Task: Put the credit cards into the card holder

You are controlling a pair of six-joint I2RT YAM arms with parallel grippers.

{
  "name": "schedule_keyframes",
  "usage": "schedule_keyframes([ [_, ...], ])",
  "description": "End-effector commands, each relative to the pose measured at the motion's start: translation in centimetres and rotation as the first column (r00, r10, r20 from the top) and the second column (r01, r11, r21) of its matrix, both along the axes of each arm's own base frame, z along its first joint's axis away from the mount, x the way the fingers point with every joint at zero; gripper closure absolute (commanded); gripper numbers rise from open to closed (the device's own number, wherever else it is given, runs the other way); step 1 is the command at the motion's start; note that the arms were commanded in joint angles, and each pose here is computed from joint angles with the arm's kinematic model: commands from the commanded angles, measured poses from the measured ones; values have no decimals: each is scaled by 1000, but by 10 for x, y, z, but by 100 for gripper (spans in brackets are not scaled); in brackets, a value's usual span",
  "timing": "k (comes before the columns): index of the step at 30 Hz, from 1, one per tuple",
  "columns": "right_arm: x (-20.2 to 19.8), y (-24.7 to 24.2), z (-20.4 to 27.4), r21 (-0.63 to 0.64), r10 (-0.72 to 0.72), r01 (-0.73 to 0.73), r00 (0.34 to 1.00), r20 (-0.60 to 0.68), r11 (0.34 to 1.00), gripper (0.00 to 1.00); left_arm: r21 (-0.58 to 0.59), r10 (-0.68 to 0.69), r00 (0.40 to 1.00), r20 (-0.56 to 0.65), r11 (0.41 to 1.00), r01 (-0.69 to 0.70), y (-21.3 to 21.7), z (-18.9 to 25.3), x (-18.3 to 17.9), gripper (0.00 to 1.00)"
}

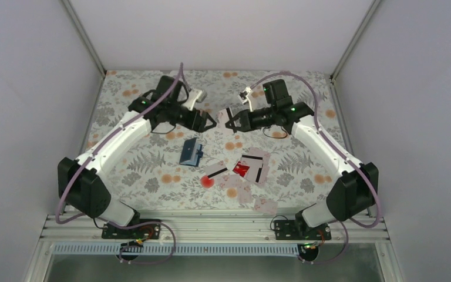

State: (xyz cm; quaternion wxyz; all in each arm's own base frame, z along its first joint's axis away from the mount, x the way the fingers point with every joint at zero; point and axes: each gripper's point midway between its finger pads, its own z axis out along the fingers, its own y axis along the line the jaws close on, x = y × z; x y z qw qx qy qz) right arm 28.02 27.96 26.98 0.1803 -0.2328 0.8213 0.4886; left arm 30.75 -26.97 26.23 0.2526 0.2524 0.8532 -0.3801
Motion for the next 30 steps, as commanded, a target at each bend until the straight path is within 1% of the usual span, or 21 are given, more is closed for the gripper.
schedule_keyframes([
  [1, 15, -23, -65, -225, -204, 173, 972, -120, 959, 96, 403, 177, 984, 36, 898, -177, 47, -83, 3, 19],
  [2, 17, -26, -74, -256, -233, 194, 964, -131, 947, 96, 471, 197, 978, 63, 859, -203, 51, -92, 1, 18],
  [3, 19, -30, -82, -288, -262, 215, 955, -137, 933, 96, 538, 224, 971, 84, 810, -234, 58, -104, 1, 15],
  [5, 21, -35, -96, -338, -308, 243, 939, -154, 909, 96, 641, 258, 958, 128, 716, -278, 71, -123, 2, 2],
  [6, 22, -37, -102, -358, -327, 253, 931, -162, 899, 96, 681, 265, 954, 138, 674, -286, 76, -134, 1, 0],
  [7, 22, -38, -108, -378, -340, 256, 924, -175, 890, 96, 718, 271, 952, 145, 633, -290, 81, -145, 2, 0],
  [11, 21, -40, -120, -410, -362, 257, 910, -202, 875, 96, 793, 262, 949, 177, 533, -295, 82, -178, 1, 0],
  [14, 20, -40, -121, -417, -362, 253, 910, -204, 873, 96, 833, 270, 941, 205, 456, -312, 84, -191, 3, 0],
  [15, 19, -41, -121, -421, -363, 253, 910, -203, 871, 96, 841, 270, 939, 212, 439, -316, 85, -193, 4, 0],
  [17, 19, -42, -122, -430, -365, 254, 910, -199, 867, 96, 848, 270, 938, 218, 423, -319, 86, -197, 4, 0],
  [19, 19, -44, -123, -436, -366, 253, 910, -197, 864, 96, 848, 271, 937, 219, 422, -320, 86, -199, 5, 0],
  [23, 18, -44, -125, -442, -365, 249, 909, -200, 862, 96, 863, 276, 935, 222, 391, -320, 90, -208, 4, 0],
  [30, 21, -42, -125, -444, -358, 240, 912, -203, 863, 96, 868, 279, 931, 237, 369, -332, 95, -207, 4, 0],
])
